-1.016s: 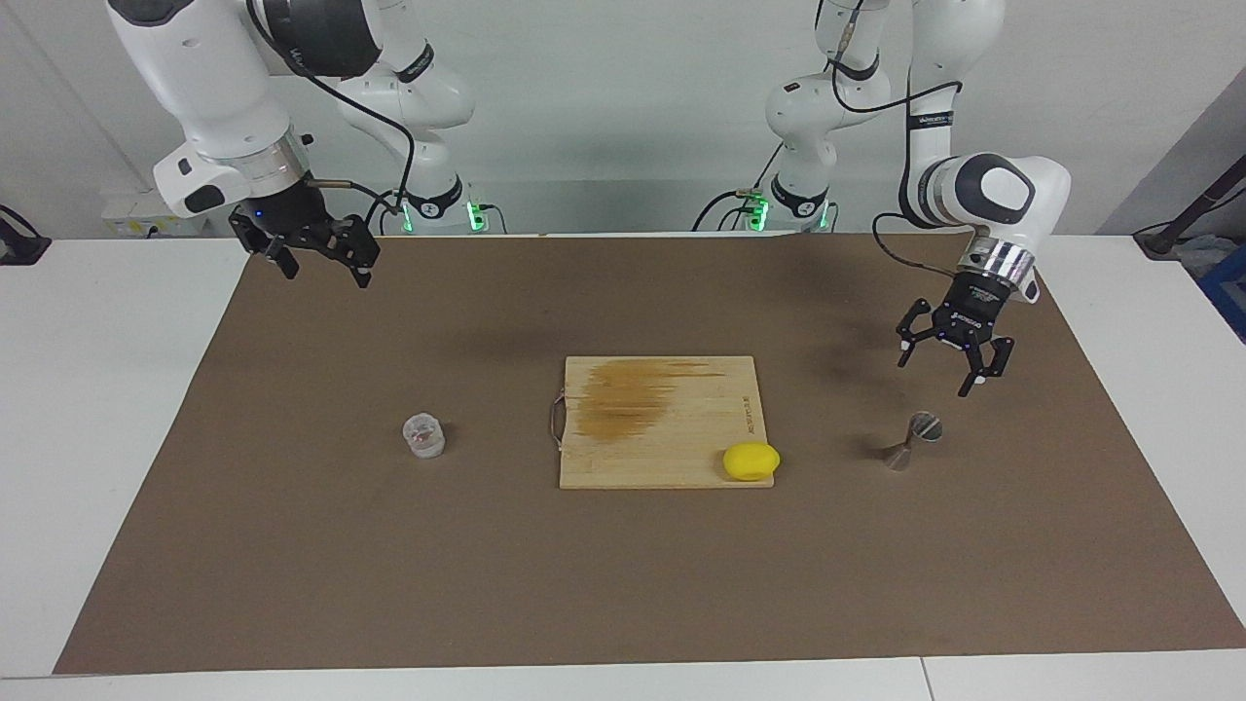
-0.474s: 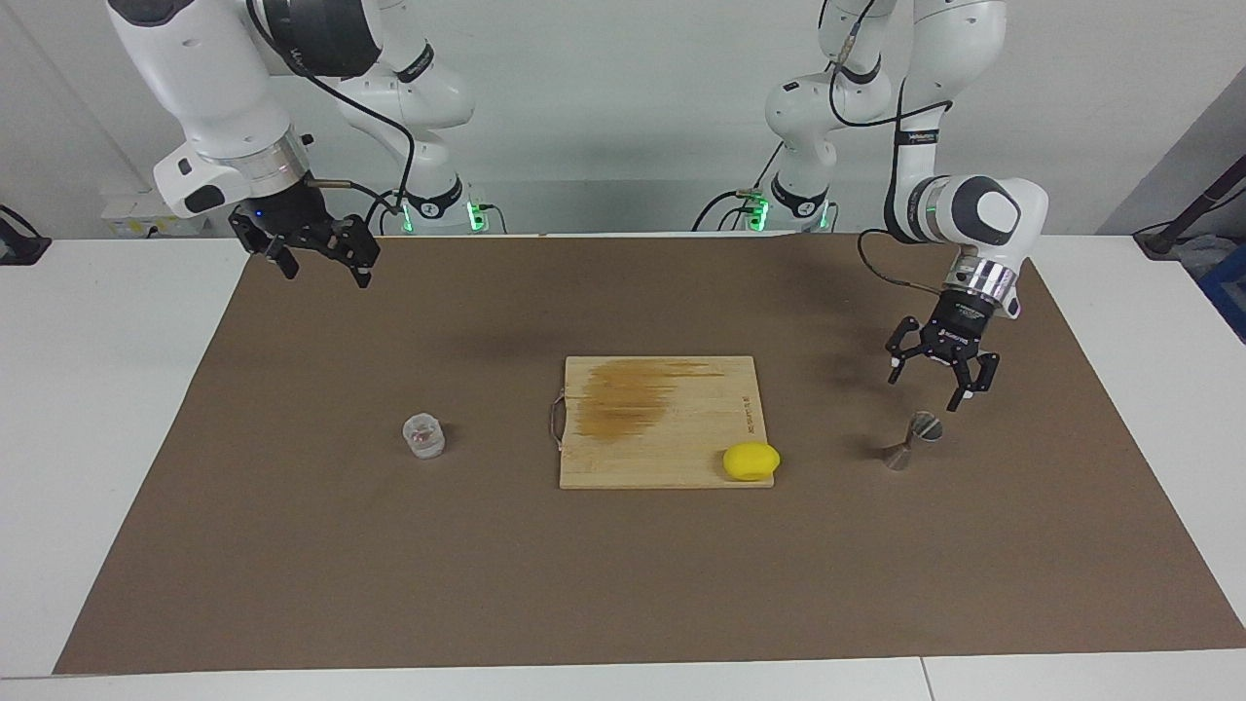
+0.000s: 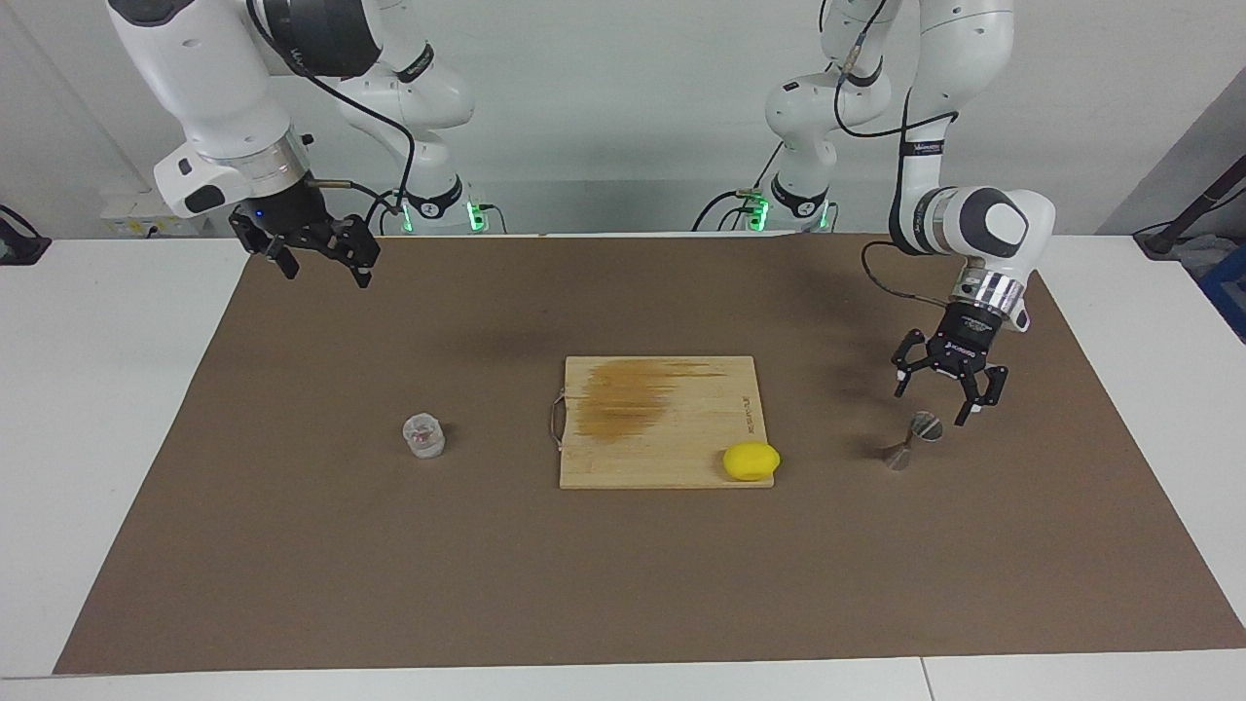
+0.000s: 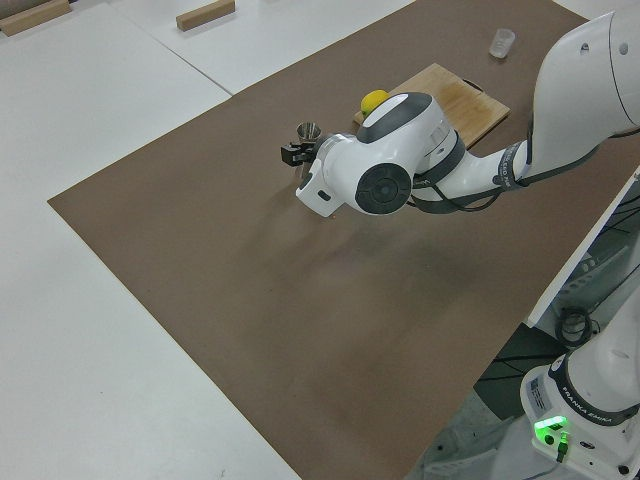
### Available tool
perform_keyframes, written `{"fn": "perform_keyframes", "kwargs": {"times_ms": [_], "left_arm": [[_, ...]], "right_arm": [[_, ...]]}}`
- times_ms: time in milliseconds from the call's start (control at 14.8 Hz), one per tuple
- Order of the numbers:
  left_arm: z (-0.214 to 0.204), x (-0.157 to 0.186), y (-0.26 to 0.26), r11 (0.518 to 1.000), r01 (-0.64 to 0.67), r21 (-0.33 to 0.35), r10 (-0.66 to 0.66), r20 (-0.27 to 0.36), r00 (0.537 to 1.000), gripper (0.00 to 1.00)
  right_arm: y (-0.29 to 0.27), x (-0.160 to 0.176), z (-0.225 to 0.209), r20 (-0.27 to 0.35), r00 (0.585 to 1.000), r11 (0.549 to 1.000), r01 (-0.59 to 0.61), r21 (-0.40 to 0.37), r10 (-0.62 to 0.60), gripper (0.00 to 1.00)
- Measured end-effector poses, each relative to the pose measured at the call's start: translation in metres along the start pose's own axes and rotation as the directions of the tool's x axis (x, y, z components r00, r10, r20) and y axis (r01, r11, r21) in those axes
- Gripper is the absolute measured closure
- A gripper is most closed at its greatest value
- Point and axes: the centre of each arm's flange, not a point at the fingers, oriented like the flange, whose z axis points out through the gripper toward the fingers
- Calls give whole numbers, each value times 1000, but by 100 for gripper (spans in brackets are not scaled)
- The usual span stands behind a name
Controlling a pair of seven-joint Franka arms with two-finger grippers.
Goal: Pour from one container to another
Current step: 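Move the left gripper toward the small metal cup, then close the left gripper around the small metal cup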
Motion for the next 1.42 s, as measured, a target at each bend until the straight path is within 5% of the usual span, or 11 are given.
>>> {"fn": "perform_keyframes", "kwargs": {"times_ms": [745,949,1423], "left_arm": [[23,-7,-4,999,16,-34,-17,-12,1000,3],[23,-7,-3,999,16,-36,-16,-13,1000,13],[24,-7,-4,999,14,-35,-15,-13,1000,19]], "right_arm": [[0,0,0,0,1000,1000,0,0,0,0],[0,0,0,1,1000,1000,0,0,0,0],[0,0,1,1,1000,1000,0,0,0,0]]}}
